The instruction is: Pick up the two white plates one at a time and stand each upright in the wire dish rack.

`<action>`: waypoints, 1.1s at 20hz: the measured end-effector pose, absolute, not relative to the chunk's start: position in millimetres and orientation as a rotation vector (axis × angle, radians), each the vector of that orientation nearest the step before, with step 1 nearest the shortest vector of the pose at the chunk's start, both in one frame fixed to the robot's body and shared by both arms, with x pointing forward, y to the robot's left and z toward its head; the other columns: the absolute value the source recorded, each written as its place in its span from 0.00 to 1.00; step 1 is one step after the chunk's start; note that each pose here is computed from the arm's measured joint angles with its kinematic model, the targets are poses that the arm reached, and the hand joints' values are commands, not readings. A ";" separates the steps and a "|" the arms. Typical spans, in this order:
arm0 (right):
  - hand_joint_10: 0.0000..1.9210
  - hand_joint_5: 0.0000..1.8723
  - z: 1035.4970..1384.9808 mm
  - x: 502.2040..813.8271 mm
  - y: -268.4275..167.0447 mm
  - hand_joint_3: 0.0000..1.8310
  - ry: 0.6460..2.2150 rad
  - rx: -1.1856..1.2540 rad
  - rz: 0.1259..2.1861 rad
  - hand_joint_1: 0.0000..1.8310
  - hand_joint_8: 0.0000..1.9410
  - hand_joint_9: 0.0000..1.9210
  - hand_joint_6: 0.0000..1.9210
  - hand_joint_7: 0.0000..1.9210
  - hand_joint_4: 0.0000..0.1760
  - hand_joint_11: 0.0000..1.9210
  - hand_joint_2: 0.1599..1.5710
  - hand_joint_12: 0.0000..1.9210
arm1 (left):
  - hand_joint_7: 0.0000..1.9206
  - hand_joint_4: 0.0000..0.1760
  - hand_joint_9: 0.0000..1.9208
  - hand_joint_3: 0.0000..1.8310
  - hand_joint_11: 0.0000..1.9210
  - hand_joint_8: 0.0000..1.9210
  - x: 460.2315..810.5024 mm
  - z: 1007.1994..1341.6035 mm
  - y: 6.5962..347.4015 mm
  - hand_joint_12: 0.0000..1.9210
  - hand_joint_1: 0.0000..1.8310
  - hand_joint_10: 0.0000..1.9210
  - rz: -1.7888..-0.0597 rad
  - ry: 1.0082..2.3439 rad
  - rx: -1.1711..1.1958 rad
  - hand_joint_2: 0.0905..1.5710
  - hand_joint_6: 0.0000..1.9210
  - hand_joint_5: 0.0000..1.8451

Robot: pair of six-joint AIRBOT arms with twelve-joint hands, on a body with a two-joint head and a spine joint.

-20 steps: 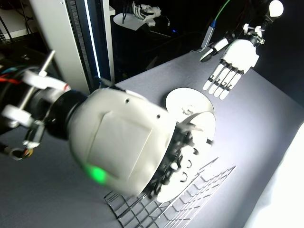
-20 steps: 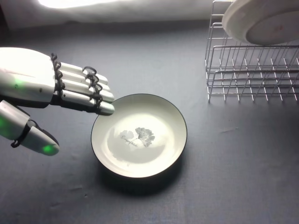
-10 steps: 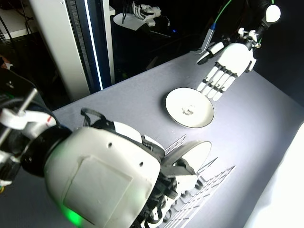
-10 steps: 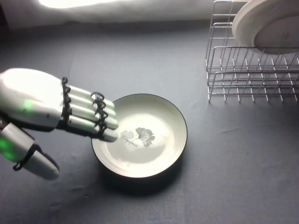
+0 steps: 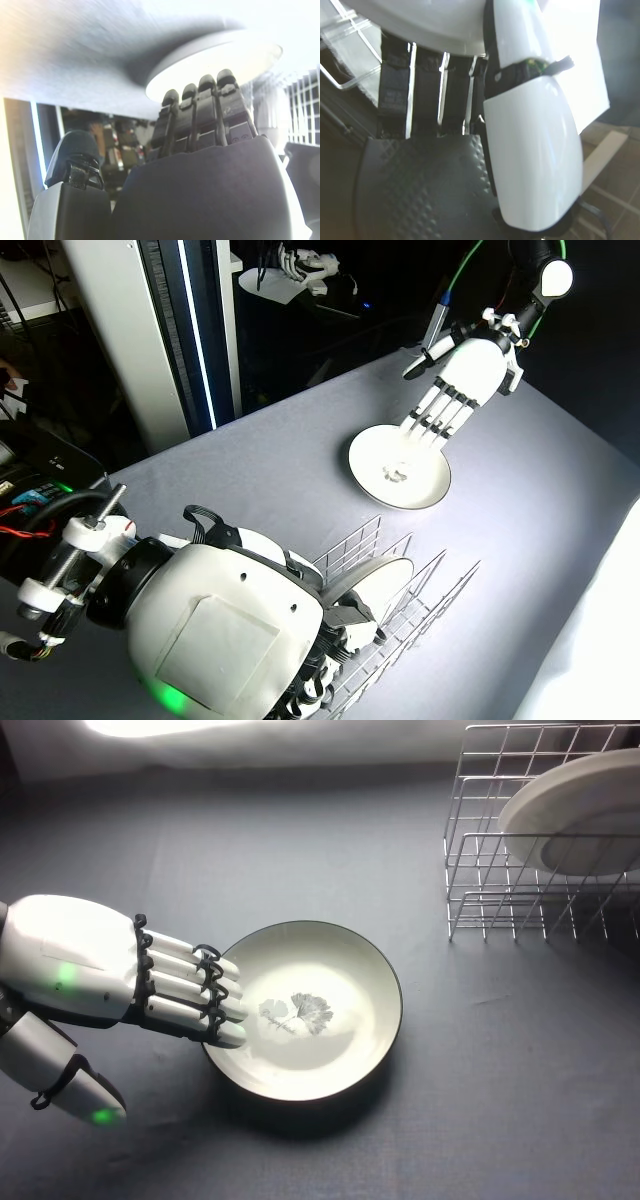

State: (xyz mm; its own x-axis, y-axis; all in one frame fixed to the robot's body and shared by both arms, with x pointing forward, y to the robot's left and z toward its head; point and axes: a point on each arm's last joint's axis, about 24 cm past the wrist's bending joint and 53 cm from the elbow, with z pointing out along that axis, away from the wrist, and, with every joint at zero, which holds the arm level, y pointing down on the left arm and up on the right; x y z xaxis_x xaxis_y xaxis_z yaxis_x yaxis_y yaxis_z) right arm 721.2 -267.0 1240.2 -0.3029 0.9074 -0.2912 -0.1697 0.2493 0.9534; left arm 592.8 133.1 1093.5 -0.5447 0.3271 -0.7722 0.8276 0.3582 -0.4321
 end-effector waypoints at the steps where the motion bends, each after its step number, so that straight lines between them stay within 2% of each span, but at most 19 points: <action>1: 0.34 0.45 1240.3 720.7 -266.4 0.00 1.465 0.724 1.282 0.68 0.51 0.45 0.64 0.49 0.00 0.36 0.70 0.54 | 0.00 0.00 0.00 0.00 0.00 0.00 592.5 1091.2 133.1 0.00 0.00 0.00 -1.129 2.054 0.992 0.78 0.00 0.02; 2: 0.21 0.42 1240.2 720.3 -265.2 0.00 1.471 0.710 1.276 0.62 0.25 0.41 0.67 0.42 0.00 0.29 0.74 0.55 | 0.00 0.00 0.00 0.00 0.00 0.00 592.1 1089.7 133.2 0.00 0.00 0.00 -1.127 2.059 0.992 0.78 0.00 0.01; 3: 0.12 0.35 1240.1 719.9 -264.0 0.00 1.478 0.694 1.270 0.67 0.10 0.41 0.33 0.41 0.00 0.24 0.70 0.55 | 0.00 0.00 0.00 0.00 0.00 0.00 591.6 1088.1 133.0 0.00 0.00 0.00 -1.122 2.061 1.000 0.78 0.00 0.02; 4: 0.06 0.35 1239.9 718.8 -261.2 0.00 1.489 0.668 1.262 0.67 0.03 0.38 0.15 0.39 0.00 0.19 0.70 0.55 | 0.00 0.00 0.00 0.00 0.00 0.00 591.4 1086.1 133.5 0.00 0.00 0.00 -1.120 2.067 0.998 0.78 0.00 0.02; 5: 0.02 0.32 1240.6 718.2 -259.7 0.00 1.492 0.653 1.261 0.66 0.01 0.34 0.06 0.35 0.00 0.12 0.69 0.57 | 0.00 0.00 0.00 0.00 0.00 0.00 591.8 1084.9 133.7 0.00 0.00 0.00 -1.118 2.070 0.994 0.78 0.01 0.02; 6: 0.01 0.30 1242.8 717.4 -257.7 0.00 1.489 0.637 1.264 0.64 0.00 0.31 0.02 0.32 0.00 0.08 0.68 0.59 | 0.00 0.00 0.00 0.00 0.00 0.00 591.9 1083.4 133.3 0.00 0.00 0.00 -1.113 2.072 0.999 0.78 0.00 0.02; 7: 0.00 0.20 1246.3 717.2 -256.3 0.00 1.482 0.626 1.269 0.61 0.00 0.20 0.00 0.22 0.00 0.00 0.65 0.57 | 0.00 0.00 0.00 0.00 0.00 0.00 593.0 1082.1 133.0 0.00 0.00 0.00 -1.107 2.075 0.996 0.78 0.00 0.02; 8: 0.00 0.16 1251.4 717.0 -254.9 0.00 1.469 0.615 1.278 0.60 0.00 0.16 0.00 0.17 0.00 0.00 0.64 0.52 | 0.00 0.00 0.00 0.00 0.00 0.00 594.6 1080.8 132.6 0.00 0.00 0.00 -1.102 2.077 0.987 0.78 0.00 0.02; 9: 0.00 0.03 1254.5 716.8 -254.4 0.00 1.459 0.609 1.284 0.51 0.00 0.03 0.00 0.03 0.00 0.00 0.68 0.26 | 0.01 0.00 0.00 0.00 0.00 0.00 595.8 1080.3 132.9 0.00 0.00 0.00 -1.096 2.078 0.984 0.78 0.01 0.03; 10: 0.00 0.03 1258.1 716.7 -252.6 0.00 1.454 0.598 1.288 0.51 0.00 0.03 0.00 0.03 0.00 0.00 0.68 0.26 | 0.01 0.00 0.00 0.00 0.00 0.00 596.8 1079.8 133.5 0.00 0.00 0.00 -1.089 2.080 0.982 0.78 0.01 0.03; 11: 0.00 0.01 1261.5 715.9 -249.4 0.00 1.454 0.575 1.289 0.42 0.00 0.01 0.00 0.01 0.00 0.00 0.64 0.07 | 0.00 0.00 0.00 0.00 0.00 0.00 599.1 1079.2 134.3 0.00 0.00 0.00 -1.078 2.081 0.976 0.78 0.00 0.01; 12: 0.00 0.00 1268.0 713.6 -242.5 0.00 1.446 0.549 1.305 0.35 0.00 0.00 0.00 0.00 0.00 0.00 0.56 0.00 | 0.00 0.00 0.00 0.00 0.00 0.00 602.1 1078.6 135.3 0.00 0.00 0.00 -1.061 2.079 0.972 0.78 0.00 0.01; 15: 0.00 0.00 1282.9 702.2 -219.4 0.00 1.441 0.425 1.331 0.38 0.00 0.00 0.00 0.00 0.00 0.00 0.50 0.00 | 0.00 0.00 0.00 0.00 0.00 0.00 606.1 1077.7 134.5 0.00 0.00 0.00 -1.047 2.075 0.966 0.78 0.01 0.02; 21: 0.00 0.00 1291.7 665.5 -162.7 0.00 1.481 0.037 1.311 0.58 0.00 0.00 0.00 0.00 0.00 0.00 0.49 0.00 | 0.00 0.00 0.00 0.00 0.00 0.00 618.2 1079.7 131.8 0.00 0.00 0.00 -1.007 2.054 0.955 0.77 0.00 0.01; 22: 0.00 0.00 1290.5 652.6 -147.3 0.02 1.490 -0.078 1.300 0.69 0.00 0.00 0.00 0.00 0.00 0.00 0.58 0.00 | 0.00 0.00 0.00 0.00 0.00 0.00 622.7 1079.9 132.6 0.00 0.00 0.00 -0.993 2.051 0.945 0.78 0.01 0.03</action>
